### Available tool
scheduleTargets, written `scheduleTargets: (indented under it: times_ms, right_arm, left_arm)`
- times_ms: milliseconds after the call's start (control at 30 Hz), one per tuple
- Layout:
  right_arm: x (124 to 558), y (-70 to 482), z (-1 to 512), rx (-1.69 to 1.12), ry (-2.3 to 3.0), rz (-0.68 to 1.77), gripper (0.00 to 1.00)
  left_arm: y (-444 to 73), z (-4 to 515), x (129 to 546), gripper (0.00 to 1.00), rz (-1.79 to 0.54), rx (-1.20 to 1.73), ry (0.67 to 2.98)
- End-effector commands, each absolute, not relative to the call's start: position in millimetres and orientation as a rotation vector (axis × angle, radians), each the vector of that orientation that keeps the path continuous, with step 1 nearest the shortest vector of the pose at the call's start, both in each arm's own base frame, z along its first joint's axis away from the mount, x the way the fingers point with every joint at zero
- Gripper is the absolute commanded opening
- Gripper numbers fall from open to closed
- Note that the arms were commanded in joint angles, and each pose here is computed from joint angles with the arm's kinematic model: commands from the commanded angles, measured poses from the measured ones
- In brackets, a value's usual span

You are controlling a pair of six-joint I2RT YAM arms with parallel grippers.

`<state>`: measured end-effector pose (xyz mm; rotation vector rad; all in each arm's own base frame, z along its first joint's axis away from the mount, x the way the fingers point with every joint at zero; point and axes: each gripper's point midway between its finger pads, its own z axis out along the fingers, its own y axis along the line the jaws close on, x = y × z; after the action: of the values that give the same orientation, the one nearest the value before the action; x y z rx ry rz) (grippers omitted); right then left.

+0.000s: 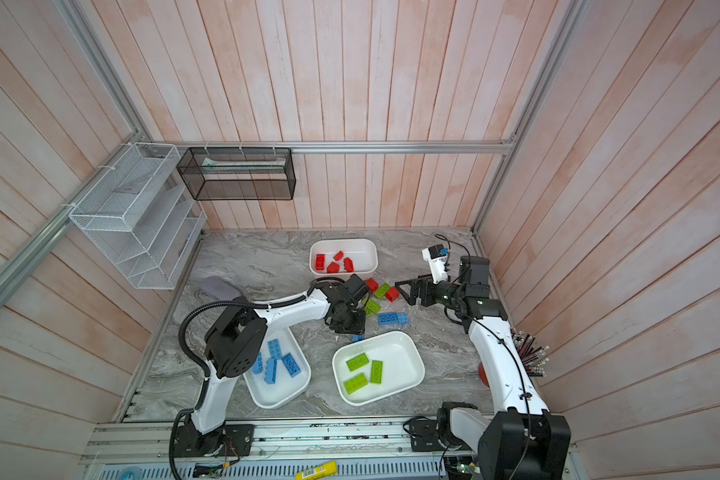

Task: Sort the legos into containers by color
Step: 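Return the left gripper to the pile and grasp another blue brick, then carry the blue brick with the left gripper into the blue tray, release, then raise the left arm toward the far tub while the right gripper reaches toward the pile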

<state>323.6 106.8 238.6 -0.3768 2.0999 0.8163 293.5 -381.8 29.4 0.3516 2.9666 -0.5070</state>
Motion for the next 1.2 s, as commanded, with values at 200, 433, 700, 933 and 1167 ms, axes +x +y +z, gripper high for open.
scheduleTargets:
  times_ms: [200,433,700,933,1167]
  right_arm:
    - [318,105,233,-0.376,2.117,0.818,0.98]
    - [317,108,230,-0.369,2.116,0.857,0.98]
    - [312,131,233,-0.435,2.088,0.944,0.98]
    - [305,152,222,-0.486,2.106,0.988,0.98]
    - [305,162,217,-0.510,2.110,0.999,0.98]
  left_arm:
    - [-367,33,306,0.25,-0.460,0.327,2.948]
    - [-317,96,297,0.24,-0.427,0.252,2.952]
    - [-223,122,238,0.26,-0.170,0.071,3.096]
    - [-181,107,174,0.26,-0.142,-0.112,3.221]
    - [-164,64,147,0.26,-0.093,-0.187,3.290]
